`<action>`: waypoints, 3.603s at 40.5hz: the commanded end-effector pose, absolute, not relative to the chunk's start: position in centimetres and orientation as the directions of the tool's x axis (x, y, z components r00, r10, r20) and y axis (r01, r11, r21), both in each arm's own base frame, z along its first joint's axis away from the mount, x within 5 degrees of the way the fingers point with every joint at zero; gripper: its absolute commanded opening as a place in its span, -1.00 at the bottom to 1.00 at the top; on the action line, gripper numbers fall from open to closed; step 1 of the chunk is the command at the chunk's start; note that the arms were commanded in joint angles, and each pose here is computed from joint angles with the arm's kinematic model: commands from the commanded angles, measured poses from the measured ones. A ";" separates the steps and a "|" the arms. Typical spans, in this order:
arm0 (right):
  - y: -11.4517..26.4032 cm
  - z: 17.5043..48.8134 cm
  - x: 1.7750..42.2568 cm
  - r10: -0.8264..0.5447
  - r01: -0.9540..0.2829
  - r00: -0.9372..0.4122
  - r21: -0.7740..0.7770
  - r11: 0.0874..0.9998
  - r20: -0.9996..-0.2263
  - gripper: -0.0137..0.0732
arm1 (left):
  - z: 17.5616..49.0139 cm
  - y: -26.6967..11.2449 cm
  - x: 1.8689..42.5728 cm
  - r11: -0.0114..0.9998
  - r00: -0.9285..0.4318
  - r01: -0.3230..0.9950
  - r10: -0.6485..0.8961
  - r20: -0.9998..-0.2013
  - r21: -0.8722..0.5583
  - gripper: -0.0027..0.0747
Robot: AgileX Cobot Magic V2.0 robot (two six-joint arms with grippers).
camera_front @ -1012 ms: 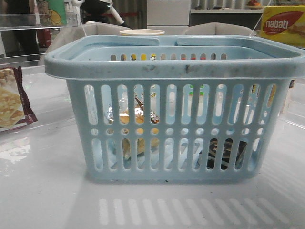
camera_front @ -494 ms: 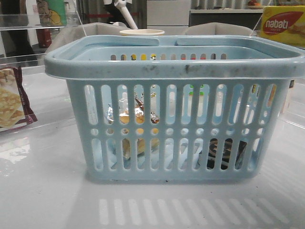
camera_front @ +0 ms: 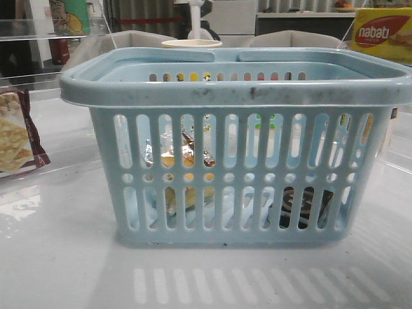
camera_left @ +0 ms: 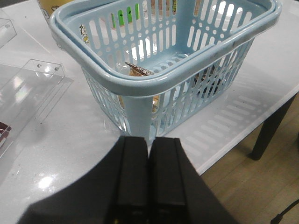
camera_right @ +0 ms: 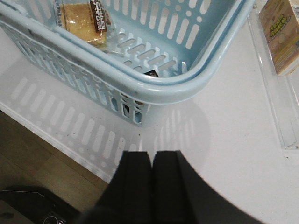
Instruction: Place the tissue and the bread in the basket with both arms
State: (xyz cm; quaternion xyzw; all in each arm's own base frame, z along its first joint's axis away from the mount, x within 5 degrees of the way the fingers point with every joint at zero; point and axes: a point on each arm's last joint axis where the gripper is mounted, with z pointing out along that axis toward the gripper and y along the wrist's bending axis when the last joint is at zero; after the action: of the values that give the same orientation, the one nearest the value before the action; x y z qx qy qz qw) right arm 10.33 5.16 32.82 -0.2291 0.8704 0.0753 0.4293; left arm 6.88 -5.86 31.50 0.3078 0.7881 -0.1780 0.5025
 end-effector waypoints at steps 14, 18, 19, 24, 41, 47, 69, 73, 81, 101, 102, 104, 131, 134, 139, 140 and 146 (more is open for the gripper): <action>5.2 34.1 10.6 -0.324 -0.464 -0.450 -0.092 0.881 -0.832 -0.56 | 31.5 -4.5 7.1 0.838 -0.235 0.545 0.196 -0.952 0.037 -0.70; 5.2 34.1 10.6 -0.324 -0.464 -0.450 -0.092 0.881 -0.832 -0.56 | 31.2 -3.3 6.6 0.894 -0.184 0.445 0.137 -0.973 0.042 -0.70; 5.2 34.1 10.6 -0.324 -0.464 -0.450 -0.092 0.881 -0.832 -0.56 | 30.7 -3.1 6.6 0.905 -0.177 0.423 0.128 -0.976 0.042 -0.70; 5.2 34.1 10.6 -0.324 -0.464 -0.450 -0.092 0.881 -0.832 -0.56 | 29.4 -1.8 5.7 0.956 -0.086 0.291 0.073 -0.994 0.045 -0.70; 5.2 34.1 10.6 -0.324 -0.464 -0.450 -0.092 0.881 -0.832 -0.56 | 23.5 -0.4 4.9 0.997 0.126 0.061 0.030 -0.992 0.037 -0.69; 5.2 34.2 10.6 -0.323 -0.464 -0.449 -0.092 0.881 -0.833 -0.56 | 22.6 -0.2 5.1 0.998 0.137 0.035 0.041 -0.990 0.047 -0.69; 5.2 34.1 10.6 -0.324 -0.464 -0.450 -0.092 0.881 -0.832 -0.56 | 21.9 -0.2 5.3 0.998 0.180 0.036 0.038 -0.983 0.045 -0.70; 5.2 34.1 10.6 -0.324 -0.464 -0.450 -0.092 0.881 -0.832 -0.56 | 21.9 -0.2 5.3 0.998 0.178 0.036 0.038 -0.983 0.045 -0.70; 5.2 34.1 10.6 -0.324 -0.464 -0.450 -0.092 0.881 -0.832 -0.56 | 21.9 -0.2 5.3 0.998 0.178 0.036 0.038 -0.983 0.045 -0.70; 5.2 34.2 10.6 -0.323 -0.465 -0.448 -0.091 0.881 -0.834 -0.56 | 21.9 -0.2 5.3 0.998 0.178 0.036 0.038 -0.983 0.045 -0.70; 5.2 34.2 10.5 -0.323 -0.465 -0.447 -0.092 0.881 -0.834 -0.56 | 21.9 -0.2 5.3 0.998 0.178 0.036 0.038 -0.983 0.045 -0.70; 5.1 34.2 10.6 -0.320 -0.460 -0.448 -0.092 0.883 -0.835 -0.56 | 21.9 -0.2 5.3 0.998 0.178 0.036 0.038 -0.983 0.045 -0.70; 0.6 27.3 6.2 -0.078 -0.099 0.047 -0.083 0.992 -0.996 -0.56 | 21.9 -0.2 5.3 0.998 0.178 0.036 0.038 -0.983 0.045 -0.70; 0.4 25.9 5.8 -0.069 -0.069 0.078 -0.074 0.995 -0.995 -0.56 | 21.9 -0.2 5.3 0.998 0.178 0.036 0.038 -0.983 0.045 -0.70; 0.2 23.9 5.5 -0.061 -0.032 0.102 -0.064 0.997 -0.993 -0.56 | 21.9 -0.2 5.3 0.998 0.178 0.036 0.038 -0.983 0.045 -0.70; 0.2 23.3 5.5 -0.057 -0.028 0.100 -0.060 0.998 -0.993 -0.56 | 21.9 -0.2 5.3 0.998 0.178 0.036 0.038 -0.983 0.045 -0.70; 0.1 21.3 5.5 -0.046 -0.021 0.080 -0.048 0.999 -0.996 -0.56 | 21.9 -0.2 5.3 0.998 0.178 0.036 0.038 -0.983 0.045 -0.70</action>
State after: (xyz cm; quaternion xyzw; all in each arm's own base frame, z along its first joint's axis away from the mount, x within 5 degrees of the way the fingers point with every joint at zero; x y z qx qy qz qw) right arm 5.57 0.11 20.35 -0.0260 0.7182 -0.0065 0.6953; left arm 5.60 -0.25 20.98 0.0352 0.6810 0.0059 0.7314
